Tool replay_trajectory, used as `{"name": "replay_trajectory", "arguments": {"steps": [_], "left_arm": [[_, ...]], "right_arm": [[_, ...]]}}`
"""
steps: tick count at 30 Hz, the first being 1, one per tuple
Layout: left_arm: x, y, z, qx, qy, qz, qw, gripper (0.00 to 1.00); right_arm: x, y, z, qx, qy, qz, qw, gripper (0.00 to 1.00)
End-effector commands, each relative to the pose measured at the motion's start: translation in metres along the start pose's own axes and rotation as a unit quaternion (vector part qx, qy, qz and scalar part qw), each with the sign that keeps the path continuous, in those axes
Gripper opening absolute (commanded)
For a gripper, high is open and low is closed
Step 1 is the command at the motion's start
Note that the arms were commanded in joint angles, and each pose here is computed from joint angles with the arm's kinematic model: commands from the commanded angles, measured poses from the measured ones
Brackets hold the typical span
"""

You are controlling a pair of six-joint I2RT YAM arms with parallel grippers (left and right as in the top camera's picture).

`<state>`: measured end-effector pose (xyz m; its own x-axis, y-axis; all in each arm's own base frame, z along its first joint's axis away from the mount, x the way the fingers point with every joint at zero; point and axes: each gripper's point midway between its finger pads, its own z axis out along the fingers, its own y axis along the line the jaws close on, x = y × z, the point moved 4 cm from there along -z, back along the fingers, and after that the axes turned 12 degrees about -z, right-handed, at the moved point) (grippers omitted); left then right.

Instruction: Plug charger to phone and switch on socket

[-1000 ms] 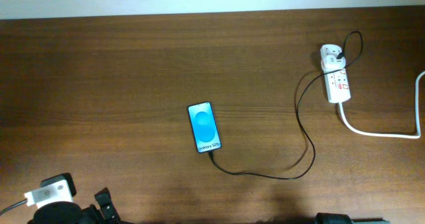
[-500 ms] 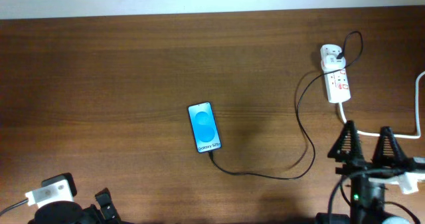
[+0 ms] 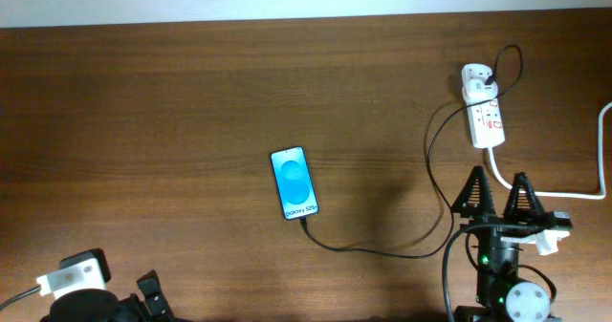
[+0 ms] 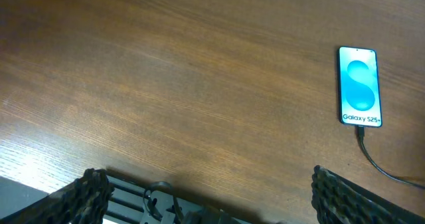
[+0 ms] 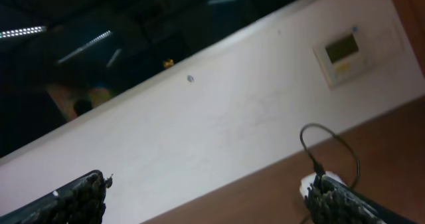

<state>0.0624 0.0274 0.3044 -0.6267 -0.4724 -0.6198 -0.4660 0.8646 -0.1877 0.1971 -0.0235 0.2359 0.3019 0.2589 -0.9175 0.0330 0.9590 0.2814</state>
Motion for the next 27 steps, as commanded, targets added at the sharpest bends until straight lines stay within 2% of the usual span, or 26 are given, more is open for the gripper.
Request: {"name": "replay_trajectory", "arguments": {"steps": [1,6,10,20,27], "left_arm": [[-0.001,0.000,-0.001,0.003,-0.004,0.001,1.000,0.99],[-0.001,0.000,-0.001,0.003,-0.004,0.001,1.000,0.99],[-0.001,0.000,-0.001,0.003,-0.004,0.001,1.000,0.99],[-0.001,0.000,-0.001,0.003,-0.004,0.001,1.000,0.99],[-0.001,0.000,-0.001,0.003,-0.004,0.001,1.000,0.99]], "right_arm": [[0.005,-0.001,-0.001,-0.002,0.007,0.013,1.000,0.98],[0.036,-0.016,-0.004,0.041,0.079,0.011,0.996,0.98],[0.072,-0.027,-0.015,0.068,0.170,-0.009,0.983,0.99],[0.074,-0.022,-0.015,0.019,0.181,-0.182,0.966,0.98],[0.073,-0.024,-0.014,0.024,0.180,-0.186,0.966,0.98]]}}
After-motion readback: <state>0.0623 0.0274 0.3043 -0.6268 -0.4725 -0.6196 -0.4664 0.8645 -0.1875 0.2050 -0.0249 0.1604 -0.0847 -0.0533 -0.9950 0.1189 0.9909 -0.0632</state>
